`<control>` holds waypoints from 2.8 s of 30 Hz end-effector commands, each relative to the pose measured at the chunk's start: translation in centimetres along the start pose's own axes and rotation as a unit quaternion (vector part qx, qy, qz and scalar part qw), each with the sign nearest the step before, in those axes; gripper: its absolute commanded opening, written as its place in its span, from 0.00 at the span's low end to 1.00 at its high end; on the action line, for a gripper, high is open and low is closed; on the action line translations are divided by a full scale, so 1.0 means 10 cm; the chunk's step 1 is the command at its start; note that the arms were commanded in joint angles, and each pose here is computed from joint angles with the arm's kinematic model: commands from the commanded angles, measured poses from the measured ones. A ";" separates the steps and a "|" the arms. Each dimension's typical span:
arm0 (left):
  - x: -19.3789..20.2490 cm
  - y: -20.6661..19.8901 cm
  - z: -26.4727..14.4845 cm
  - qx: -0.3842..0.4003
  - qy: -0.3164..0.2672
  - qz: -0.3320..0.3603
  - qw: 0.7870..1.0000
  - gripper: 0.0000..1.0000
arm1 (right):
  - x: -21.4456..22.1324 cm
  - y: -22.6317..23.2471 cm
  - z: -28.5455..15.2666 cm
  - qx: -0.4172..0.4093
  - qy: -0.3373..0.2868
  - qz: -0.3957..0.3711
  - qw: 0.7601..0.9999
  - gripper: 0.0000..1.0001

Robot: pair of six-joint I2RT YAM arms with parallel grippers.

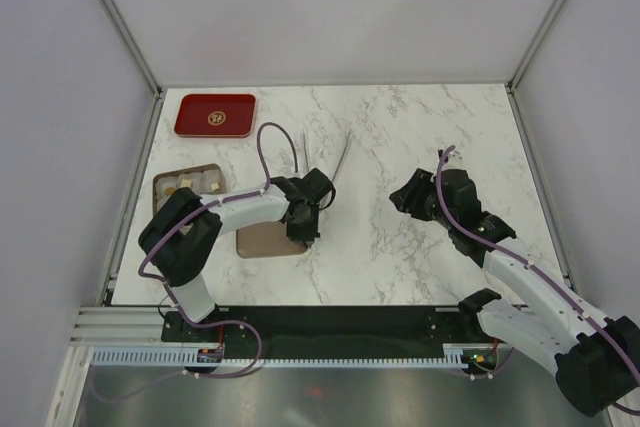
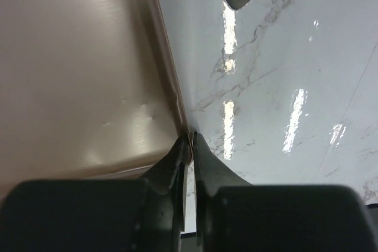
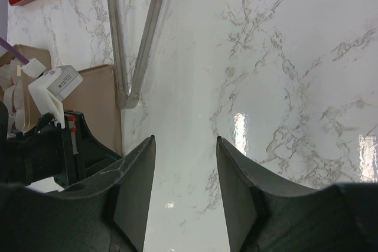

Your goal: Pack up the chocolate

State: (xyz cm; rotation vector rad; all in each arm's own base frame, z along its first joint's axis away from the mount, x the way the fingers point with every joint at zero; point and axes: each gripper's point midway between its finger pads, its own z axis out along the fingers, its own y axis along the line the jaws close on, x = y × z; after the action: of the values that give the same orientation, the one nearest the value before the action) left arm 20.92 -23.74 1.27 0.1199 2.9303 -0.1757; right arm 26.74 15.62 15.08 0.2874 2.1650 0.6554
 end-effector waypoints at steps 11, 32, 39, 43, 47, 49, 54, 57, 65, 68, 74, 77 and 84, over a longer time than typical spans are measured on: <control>-0.05 -0.28 -1.10 0.121 -0.044 0.000 0.992 0.02 | -0.39 0.61 -0.22 -0.100 -0.021 -0.021 0.995 0.68; 0.25 -0.42 -2.47 0.294 -0.092 0.131 0.942 0.02 | -0.89 2.00 -0.25 -0.251 -0.186 -0.510 0.802 0.95; 0.36 -0.43 -2.65 0.323 -0.092 0.160 0.928 0.02 | -0.18 1.91 -0.54 -0.293 -0.194 -0.676 0.647 0.98; 0.37 -0.46 -2.71 0.336 -0.092 0.171 0.922 0.02 | 0.03 1.97 -0.66 -0.301 -0.190 -0.719 0.597 0.98; 0.40 -0.51 -2.78 0.353 -0.088 0.182 0.914 0.02 | 0.23 2.11 -0.69 -0.292 -0.184 -0.765 0.545 0.97; 0.41 -0.51 -2.80 0.357 -0.087 0.186 0.911 0.02 | 0.28 2.13 -0.65 -0.272 -0.179 -0.789 0.521 0.96; 0.44 -0.55 -2.86 0.373 -0.081 0.195 0.904 0.02 | 0.37 2.20 -0.58 -0.246 -0.171 -0.826 0.477 0.93; 0.47 -0.53 -2.80 0.366 -0.070 0.200 0.906 0.02 | 0.39 2.22 -0.55 -0.220 -0.168 -0.850 0.449 0.89; 0.37 -0.53 -2.85 0.355 -0.088 0.203 0.908 0.02 | 0.49 2.13 -0.42 -0.199 -0.163 -0.869 0.422 0.35; 0.27 -0.57 -2.90 0.346 -0.099 0.201 0.911 0.02 | 0.50 2.19 -0.44 -0.212 -0.173 -0.852 0.446 0.11; -0.57 -0.40 -3.35 0.251 -0.231 0.115 0.933 0.29 | 0.71 2.33 -0.58 -0.291 -0.174 -0.786 0.516 0.00; -1.04 -0.26 -3.75 0.252 -0.292 0.067 0.920 0.44 | 0.74 2.47 -0.66 -0.326 -0.179 -0.726 0.578 0.00; -1.72 0.54 -4.32 0.174 -0.422 -0.034 0.889 0.66 | 0.82 2.72 -0.79 -0.400 -0.161 -0.564 0.704 0.00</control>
State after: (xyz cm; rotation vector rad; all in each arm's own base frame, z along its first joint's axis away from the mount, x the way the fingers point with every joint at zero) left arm 28.27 -16.73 45.24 0.0587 2.0501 -0.7018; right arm 16.05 37.03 24.17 -1.4806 1.1004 0.3365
